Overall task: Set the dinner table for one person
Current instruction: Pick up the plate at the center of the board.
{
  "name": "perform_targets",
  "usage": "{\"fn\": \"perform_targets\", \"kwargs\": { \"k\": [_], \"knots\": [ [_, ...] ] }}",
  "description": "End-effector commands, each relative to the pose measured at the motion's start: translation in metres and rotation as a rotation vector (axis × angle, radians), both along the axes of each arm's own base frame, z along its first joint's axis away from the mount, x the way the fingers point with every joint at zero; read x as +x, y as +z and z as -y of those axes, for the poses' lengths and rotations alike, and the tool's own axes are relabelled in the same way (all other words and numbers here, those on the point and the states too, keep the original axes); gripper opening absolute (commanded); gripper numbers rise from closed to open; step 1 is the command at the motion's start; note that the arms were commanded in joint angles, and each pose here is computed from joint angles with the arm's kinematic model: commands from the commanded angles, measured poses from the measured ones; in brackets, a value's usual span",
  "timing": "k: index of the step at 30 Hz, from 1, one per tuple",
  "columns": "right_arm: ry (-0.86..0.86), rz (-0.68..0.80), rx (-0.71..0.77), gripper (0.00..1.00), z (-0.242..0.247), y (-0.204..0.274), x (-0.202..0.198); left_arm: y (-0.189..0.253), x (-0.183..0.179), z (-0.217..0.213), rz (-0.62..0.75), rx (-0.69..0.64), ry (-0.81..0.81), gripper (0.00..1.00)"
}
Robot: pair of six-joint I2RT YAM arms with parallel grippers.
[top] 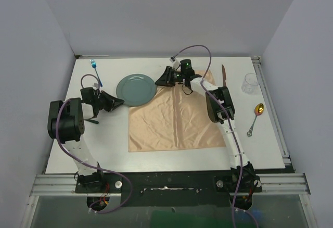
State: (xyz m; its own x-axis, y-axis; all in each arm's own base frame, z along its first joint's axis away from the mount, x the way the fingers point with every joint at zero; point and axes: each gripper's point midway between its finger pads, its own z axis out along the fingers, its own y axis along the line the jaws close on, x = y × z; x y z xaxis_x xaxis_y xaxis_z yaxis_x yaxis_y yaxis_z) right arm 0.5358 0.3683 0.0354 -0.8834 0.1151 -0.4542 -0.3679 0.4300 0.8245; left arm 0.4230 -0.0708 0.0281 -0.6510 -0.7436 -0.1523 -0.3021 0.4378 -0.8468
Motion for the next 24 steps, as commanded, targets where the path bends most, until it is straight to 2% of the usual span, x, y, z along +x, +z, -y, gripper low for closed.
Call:
{"fn": "perform_targets", "kwargs": {
  "k": [1, 10, 16, 24],
  "knots": [
    [-0.059, 0.127, 0.090, 0.23, 0.013, 0.064, 0.026, 0.003, 0.006, -0.023, 0.044, 0.103, 0.029, 0.00],
    [-0.105, 0.186, 0.167, 0.24, 0.021, 0.095, 0.045, -0.005, 0.008, -0.025, 0.033, 0.097, 0.028, 0.00],
    [-0.080, 0.147, 0.291, 0.24, 0.012, 0.093, 0.042, -0.013, 0.009, -0.024, 0.020, 0.086, 0.019, 0.00],
    [-0.056, 0.108, 0.302, 0.24, 0.001, 0.074, 0.039, -0.016, 0.012, -0.020, 0.029, 0.059, 0.002, 0.00]
  ]
}}
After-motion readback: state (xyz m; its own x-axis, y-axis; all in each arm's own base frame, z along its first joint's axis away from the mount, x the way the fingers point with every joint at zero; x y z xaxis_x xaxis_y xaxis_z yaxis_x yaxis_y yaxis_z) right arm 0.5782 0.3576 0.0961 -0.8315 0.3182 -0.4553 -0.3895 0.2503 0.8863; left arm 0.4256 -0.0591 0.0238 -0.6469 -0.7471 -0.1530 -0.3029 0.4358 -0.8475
